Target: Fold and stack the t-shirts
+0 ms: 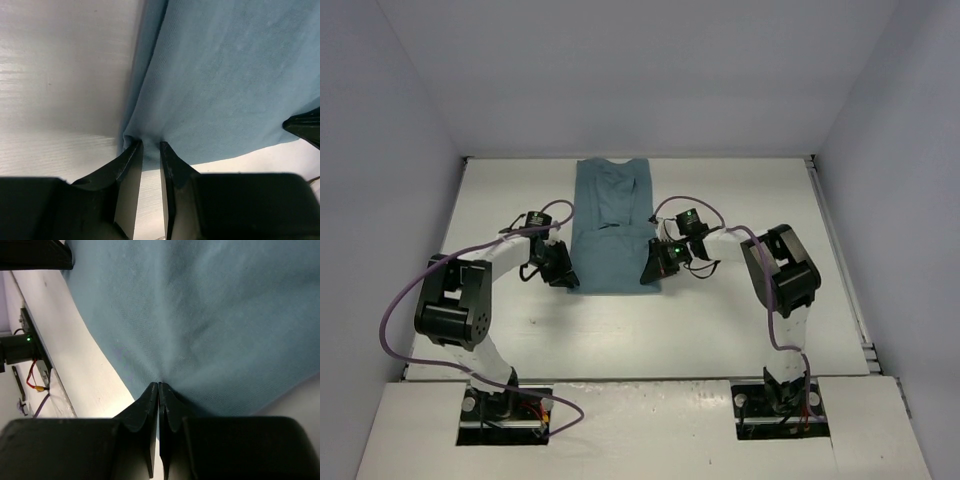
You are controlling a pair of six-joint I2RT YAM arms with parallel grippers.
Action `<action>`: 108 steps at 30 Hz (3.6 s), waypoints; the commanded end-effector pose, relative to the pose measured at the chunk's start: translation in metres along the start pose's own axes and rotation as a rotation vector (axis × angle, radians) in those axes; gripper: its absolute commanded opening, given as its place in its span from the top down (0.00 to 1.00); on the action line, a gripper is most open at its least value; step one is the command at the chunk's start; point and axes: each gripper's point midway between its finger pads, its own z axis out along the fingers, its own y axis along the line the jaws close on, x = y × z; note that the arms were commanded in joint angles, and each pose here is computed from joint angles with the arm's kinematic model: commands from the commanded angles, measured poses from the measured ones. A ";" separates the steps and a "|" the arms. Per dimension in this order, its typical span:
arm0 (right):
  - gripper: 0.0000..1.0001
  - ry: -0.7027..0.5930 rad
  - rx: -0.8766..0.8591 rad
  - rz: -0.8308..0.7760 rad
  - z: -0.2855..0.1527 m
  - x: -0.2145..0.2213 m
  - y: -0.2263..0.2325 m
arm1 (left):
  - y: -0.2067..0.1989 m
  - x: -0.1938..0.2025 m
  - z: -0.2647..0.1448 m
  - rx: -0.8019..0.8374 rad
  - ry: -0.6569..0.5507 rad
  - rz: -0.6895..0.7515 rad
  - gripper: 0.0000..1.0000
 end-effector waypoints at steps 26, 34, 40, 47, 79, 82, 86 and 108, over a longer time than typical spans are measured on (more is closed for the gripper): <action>0.83 -0.266 0.032 -0.084 -0.023 -0.152 -0.007 | -0.092 -0.142 -0.023 0.187 -0.187 0.205 0.79; 0.84 -0.229 0.063 -0.026 -0.016 -0.126 -0.049 | -0.042 -0.136 0.006 0.119 -0.172 0.123 0.83; 0.83 -0.229 0.107 -0.005 -0.023 -0.115 -0.069 | -0.018 -0.142 -0.005 0.138 -0.189 0.033 0.85; 0.70 -0.420 0.201 -0.148 -0.083 -0.167 0.001 | -0.063 -0.139 -0.102 0.193 -0.339 0.110 0.68; 0.38 -0.340 0.417 0.307 -0.061 0.024 -0.006 | 0.003 0.037 -0.023 0.038 0.001 -0.076 0.50; 0.39 -0.343 0.418 0.324 -0.055 0.026 -0.012 | 0.003 0.034 -0.015 0.038 0.008 -0.090 0.52; 0.40 -0.333 0.405 0.350 -0.046 0.032 -0.018 | 0.000 0.029 -0.012 0.045 -0.003 -0.106 0.52; 0.52 -0.273 0.500 0.459 -0.048 0.082 -0.039 | 0.006 0.032 0.008 0.039 0.033 -0.153 0.65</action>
